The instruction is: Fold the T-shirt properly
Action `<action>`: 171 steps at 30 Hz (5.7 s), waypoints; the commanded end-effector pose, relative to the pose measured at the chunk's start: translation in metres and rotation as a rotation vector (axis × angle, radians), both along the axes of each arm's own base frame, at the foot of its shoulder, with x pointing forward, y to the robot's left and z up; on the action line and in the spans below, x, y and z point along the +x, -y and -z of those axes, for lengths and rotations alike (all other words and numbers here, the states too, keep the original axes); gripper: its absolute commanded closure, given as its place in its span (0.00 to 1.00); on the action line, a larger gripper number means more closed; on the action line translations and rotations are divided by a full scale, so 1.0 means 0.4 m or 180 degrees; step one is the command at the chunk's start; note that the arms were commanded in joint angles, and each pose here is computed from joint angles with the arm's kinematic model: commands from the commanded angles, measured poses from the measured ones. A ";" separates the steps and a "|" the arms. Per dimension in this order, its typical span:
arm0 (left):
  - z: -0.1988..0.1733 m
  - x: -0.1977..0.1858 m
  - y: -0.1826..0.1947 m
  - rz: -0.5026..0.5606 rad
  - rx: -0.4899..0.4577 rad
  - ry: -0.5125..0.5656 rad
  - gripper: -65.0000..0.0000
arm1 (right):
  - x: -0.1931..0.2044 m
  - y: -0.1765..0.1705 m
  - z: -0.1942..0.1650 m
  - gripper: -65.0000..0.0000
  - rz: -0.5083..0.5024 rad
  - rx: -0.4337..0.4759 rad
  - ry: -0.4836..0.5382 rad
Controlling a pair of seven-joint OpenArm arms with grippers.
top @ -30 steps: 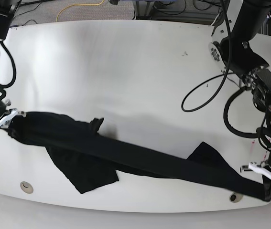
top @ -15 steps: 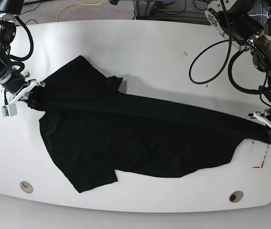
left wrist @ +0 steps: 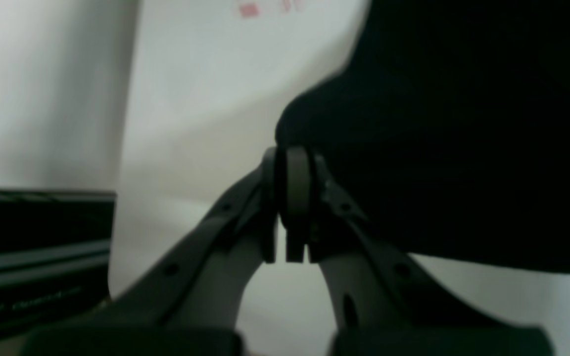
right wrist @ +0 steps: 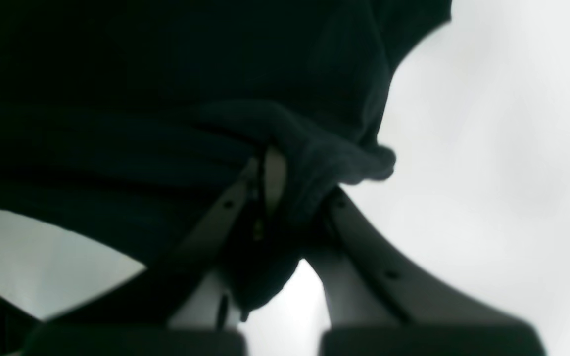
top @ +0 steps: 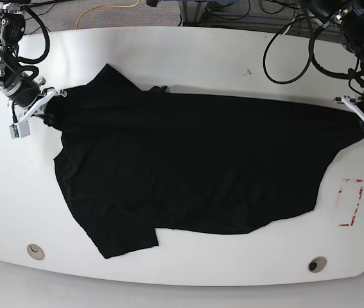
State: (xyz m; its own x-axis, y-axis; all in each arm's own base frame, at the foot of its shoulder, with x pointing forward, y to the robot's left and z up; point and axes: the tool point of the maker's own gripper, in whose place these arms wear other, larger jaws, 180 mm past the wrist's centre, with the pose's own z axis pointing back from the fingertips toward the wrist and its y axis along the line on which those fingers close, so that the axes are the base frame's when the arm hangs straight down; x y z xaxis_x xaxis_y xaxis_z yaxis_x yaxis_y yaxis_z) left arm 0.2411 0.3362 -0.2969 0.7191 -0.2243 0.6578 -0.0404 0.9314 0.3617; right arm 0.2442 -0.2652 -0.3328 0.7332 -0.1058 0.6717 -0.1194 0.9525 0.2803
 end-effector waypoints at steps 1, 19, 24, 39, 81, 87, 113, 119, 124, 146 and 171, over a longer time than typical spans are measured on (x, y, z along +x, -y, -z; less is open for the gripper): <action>-0.010 -0.015 -0.013 -0.0005 0.0089 0.0012 1.00 | -0.001 0.012 -0.017 1.00 -0.0011 -0.0065 0.0059; -0.210 0.180 0.003 0.0077 0.0114 0.0943 1.00 | 0.108 -0.016 -0.116 1.00 -0.0015 0.0015 0.0566; -0.294 0.259 0.042 0.0241 0.0147 0.1166 1.00 | 0.164 -0.004 -0.176 1.00 -0.0032 -0.0064 0.0781; -0.591 0.405 0.112 0.0361 0.0120 0.2087 1.00 | 0.344 -0.007 -0.371 1.00 -0.0160 -0.0734 0.1491; -1.332 0.498 0.183 0.0695 -0.0412 0.3708 1.00 | 0.592 -0.004 -1.076 1.00 -0.0196 -0.1828 0.2869; -1.317 0.509 0.181 0.0699 -0.0417 0.3651 1.00 | 0.576 0.009 -1.041 1.00 -0.0219 -0.1954 0.2740; -0.719 0.456 0.133 0.0441 0.0194 0.2185 1.00 | 0.290 0.068 -0.449 1.00 -0.0226 -0.1307 0.1510; -0.535 0.385 0.096 0.0342 0.0275 0.1651 1.00 | 0.206 0.034 -0.317 1.00 -0.0228 -0.1065 0.1149; -0.374 0.295 0.022 0.0094 0.0246 0.1151 1.00 | 0.113 0.014 -0.210 1.00 -0.0174 -0.0893 0.0798; -0.238 0.168 -0.059 -0.0029 0.0379 0.0639 1.00 | 0.065 -0.018 -0.149 1.00 -0.0142 -0.0728 0.0598; -0.837 0.469 0.088 0.0258 0.0037 0.2607 1.00 | 0.457 0.020 -0.548 1.00 -0.0246 -0.0980 0.1712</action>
